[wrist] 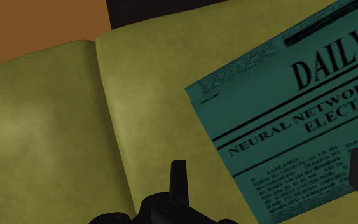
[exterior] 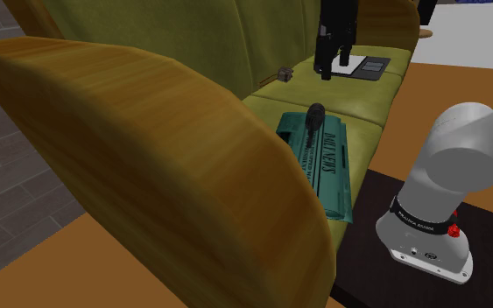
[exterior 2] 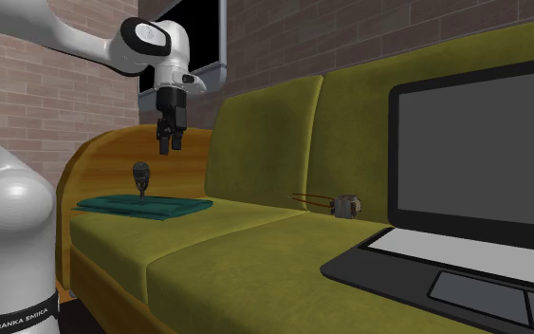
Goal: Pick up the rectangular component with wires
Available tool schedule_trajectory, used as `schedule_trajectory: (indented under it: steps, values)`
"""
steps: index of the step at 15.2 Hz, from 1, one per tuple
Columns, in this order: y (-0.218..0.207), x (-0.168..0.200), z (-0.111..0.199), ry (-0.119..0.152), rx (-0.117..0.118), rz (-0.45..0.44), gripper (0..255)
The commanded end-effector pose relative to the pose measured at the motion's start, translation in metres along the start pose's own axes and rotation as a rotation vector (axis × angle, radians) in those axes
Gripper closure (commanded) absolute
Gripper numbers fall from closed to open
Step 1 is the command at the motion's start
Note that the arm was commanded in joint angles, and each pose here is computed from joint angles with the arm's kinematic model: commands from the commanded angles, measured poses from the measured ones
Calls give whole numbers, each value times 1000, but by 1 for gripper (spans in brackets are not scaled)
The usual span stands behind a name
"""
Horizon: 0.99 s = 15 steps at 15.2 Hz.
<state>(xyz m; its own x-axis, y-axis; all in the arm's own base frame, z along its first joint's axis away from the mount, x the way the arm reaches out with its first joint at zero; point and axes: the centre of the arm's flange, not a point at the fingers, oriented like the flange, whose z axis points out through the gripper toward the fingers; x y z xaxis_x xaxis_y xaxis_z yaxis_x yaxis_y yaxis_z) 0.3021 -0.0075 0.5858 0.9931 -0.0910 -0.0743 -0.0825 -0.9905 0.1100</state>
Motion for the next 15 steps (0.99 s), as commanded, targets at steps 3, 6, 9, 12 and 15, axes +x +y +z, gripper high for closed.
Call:
schedule_trajectory:
  steps: [3,6,9,12,15]
  values:
    - [16,22,5,-4,3,6,0]
    - [40,54,13,-11,7,16,0]
    - [64,85,21,-18,11,25,0]
    - [88,117,30,-24,15,35,0]
    - [113,148,39,-31,19,44,0]
